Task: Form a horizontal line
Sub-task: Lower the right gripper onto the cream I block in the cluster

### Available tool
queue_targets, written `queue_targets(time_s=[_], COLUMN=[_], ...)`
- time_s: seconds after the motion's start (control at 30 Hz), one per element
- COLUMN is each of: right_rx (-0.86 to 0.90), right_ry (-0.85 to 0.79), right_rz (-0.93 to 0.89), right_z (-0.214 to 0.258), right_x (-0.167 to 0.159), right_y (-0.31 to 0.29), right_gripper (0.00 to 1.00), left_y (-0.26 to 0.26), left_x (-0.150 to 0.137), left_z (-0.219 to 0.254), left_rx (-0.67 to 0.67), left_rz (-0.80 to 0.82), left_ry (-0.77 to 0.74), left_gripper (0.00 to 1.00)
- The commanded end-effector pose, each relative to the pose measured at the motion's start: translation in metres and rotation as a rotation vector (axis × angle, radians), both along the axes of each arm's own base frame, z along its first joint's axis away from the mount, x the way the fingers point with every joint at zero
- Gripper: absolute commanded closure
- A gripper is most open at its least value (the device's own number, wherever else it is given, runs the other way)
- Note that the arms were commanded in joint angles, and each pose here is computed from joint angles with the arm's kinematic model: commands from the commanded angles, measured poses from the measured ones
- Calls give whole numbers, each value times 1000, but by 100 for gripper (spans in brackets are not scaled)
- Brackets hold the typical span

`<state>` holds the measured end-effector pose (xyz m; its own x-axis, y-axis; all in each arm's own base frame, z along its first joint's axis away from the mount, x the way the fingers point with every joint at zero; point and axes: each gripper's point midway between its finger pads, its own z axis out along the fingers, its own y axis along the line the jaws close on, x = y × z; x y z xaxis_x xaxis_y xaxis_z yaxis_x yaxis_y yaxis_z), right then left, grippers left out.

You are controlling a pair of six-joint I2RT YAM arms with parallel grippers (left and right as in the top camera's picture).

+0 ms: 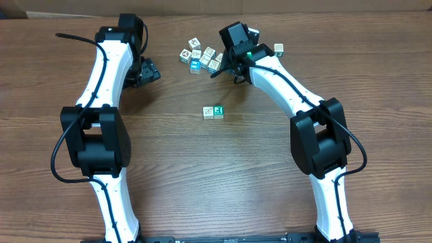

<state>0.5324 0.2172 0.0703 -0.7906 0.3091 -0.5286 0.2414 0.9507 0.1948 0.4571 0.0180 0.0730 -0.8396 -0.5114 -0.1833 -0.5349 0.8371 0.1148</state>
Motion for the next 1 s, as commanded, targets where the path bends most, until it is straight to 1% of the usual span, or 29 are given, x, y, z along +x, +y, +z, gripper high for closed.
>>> queue_targets(time_s=[0.0,0.1,0.37,0.73,0.97], right_rx=[-5,-15,-14,-54,-59], right_ry=[-66,-88,-123,-65,-65], right_rz=[-68,-132,-143,-146,-160], right_z=[14,17,16,-27,-30], right_x=[12,15,23,22,25], right_y=[-5,-13,-13,-16,-23], right_gripper=[44,44,44,44,44], left_y=[0,0,0,0,0], left_x=[5,5,5,5,5], left_z=[15,15,15,15,15], left_rx=[9,9,9,9,9], left_rz=[-6,-6,-6,-6,-6], left_ry=[-39,-39,-39,-39,-39], left_gripper=[0,0,0,0,0])
